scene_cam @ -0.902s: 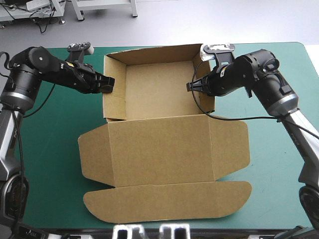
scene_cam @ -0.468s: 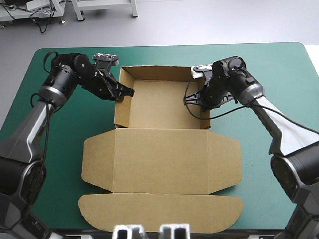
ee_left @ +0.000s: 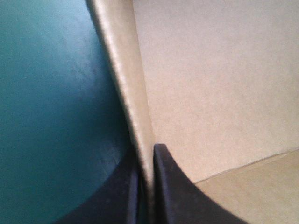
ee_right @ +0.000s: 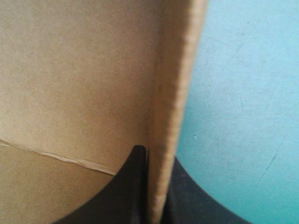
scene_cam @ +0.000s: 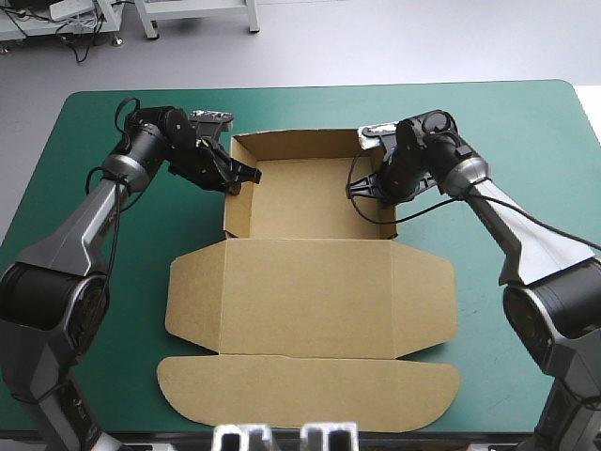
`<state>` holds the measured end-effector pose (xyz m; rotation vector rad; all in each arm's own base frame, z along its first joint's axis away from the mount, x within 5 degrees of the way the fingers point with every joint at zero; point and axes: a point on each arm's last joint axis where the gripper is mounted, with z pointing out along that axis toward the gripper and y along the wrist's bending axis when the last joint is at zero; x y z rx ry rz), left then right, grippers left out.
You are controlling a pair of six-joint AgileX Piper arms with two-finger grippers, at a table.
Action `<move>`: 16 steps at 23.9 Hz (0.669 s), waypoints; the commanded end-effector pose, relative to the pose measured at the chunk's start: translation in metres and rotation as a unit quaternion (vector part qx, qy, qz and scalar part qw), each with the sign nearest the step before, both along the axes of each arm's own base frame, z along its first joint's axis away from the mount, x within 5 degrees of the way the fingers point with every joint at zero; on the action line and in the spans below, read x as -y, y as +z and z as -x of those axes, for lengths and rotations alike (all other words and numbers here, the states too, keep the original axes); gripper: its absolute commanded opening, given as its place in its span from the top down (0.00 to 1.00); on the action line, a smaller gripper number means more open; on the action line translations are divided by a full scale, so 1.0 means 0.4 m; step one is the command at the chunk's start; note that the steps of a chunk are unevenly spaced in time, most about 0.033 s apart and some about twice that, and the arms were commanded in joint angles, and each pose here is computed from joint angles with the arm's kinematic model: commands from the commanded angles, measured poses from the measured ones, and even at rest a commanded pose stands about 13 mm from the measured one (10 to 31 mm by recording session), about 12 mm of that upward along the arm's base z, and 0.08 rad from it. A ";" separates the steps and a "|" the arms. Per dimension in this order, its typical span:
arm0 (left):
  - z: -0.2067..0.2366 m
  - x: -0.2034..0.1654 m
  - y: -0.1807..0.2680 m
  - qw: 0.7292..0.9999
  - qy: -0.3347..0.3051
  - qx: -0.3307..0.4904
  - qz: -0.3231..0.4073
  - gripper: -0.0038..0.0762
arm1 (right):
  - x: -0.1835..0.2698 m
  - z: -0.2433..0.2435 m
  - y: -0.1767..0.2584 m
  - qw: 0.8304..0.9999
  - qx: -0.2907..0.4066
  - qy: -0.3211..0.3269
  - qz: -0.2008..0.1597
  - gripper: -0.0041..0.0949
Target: Fold the box
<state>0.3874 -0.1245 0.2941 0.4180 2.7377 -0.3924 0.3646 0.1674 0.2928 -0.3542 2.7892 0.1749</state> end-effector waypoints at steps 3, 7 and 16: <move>0.029 0.043 0.021 0.998 -0.048 -0.023 0.040 0.96 | -0.025 0.008 0.087 0.994 0.085 0.046 -0.054 0.95; 0.039 0.042 0.019 0.997 -0.058 -0.041 0.035 0.90 | -0.025 0.012 0.085 0.995 0.075 0.050 -0.052 0.85; 0.051 0.033 0.013 0.993 -0.100 -0.056 0.006 0.40 | -0.022 0.019 0.083 0.996 0.058 0.052 -0.044 0.56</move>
